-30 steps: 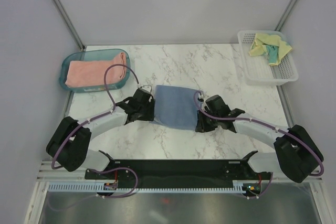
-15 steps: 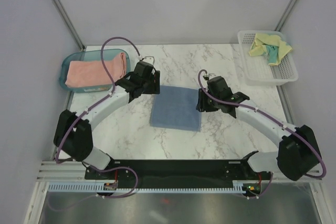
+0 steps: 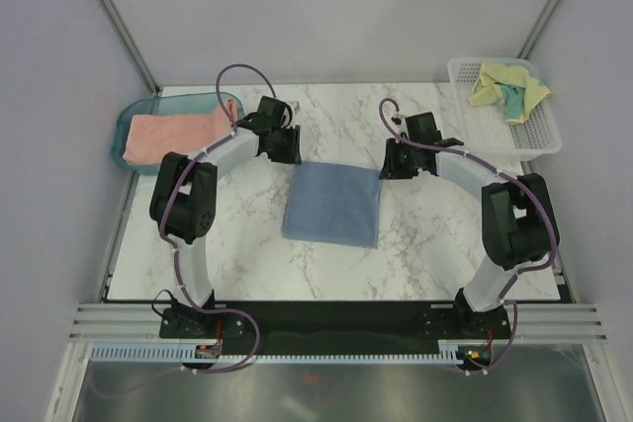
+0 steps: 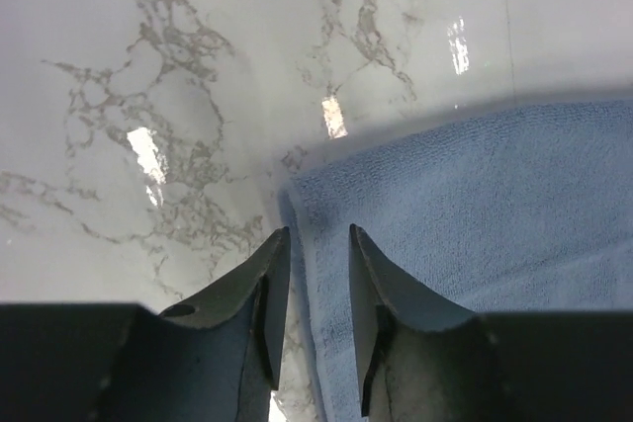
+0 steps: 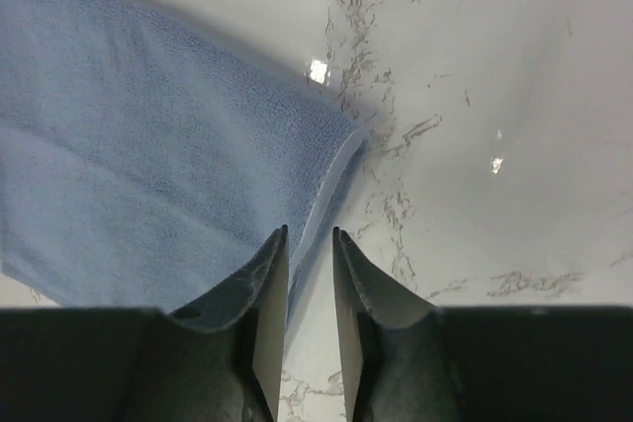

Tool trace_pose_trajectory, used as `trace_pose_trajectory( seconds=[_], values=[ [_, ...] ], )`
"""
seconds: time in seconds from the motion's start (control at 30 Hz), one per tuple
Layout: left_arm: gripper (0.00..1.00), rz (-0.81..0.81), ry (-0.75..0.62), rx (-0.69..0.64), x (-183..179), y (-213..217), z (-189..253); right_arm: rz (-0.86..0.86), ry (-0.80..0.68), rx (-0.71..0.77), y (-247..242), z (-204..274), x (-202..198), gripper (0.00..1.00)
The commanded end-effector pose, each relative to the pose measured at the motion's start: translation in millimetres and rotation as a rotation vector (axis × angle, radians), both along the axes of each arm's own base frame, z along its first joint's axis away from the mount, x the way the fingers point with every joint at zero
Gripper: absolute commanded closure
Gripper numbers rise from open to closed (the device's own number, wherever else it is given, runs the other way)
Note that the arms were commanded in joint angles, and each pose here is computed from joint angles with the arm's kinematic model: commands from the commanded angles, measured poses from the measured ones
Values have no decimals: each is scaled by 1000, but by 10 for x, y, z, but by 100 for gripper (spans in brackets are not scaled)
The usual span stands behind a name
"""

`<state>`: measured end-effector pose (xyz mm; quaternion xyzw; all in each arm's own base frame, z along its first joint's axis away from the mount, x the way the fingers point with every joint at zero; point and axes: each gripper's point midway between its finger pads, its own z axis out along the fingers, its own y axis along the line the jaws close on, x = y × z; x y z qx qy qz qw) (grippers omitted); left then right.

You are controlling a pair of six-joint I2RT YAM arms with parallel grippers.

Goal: Fold and stack the towels
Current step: Fold the towel

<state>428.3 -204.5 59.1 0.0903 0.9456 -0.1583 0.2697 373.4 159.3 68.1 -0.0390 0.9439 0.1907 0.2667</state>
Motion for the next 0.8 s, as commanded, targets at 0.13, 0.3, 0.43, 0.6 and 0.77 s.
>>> trace_pose_trajectory(
  seconds=[0.13, 0.3, 0.43, 0.6, 0.77],
  values=[
    [68, -153, -57, -60, 163, -286, 100, 146, -9, 212, 347, 265, -4, 78],
    [69, -113, -41, -12, 317, -233, -136, 104, 4, 197, 322, 13, 86, 79],
    [68, -92, -40, 9, 423, -196, -234, 56, 16, 122, 195, -315, 260, 79],
    [69, -25, -38, 32, 549, -19, -290, 55, 24, 89, 130, -578, 362, 78],
    [63, 12, -57, 10, 612, 44, -118, 95, -29, 105, 173, -412, 410, 73]
  ],
)
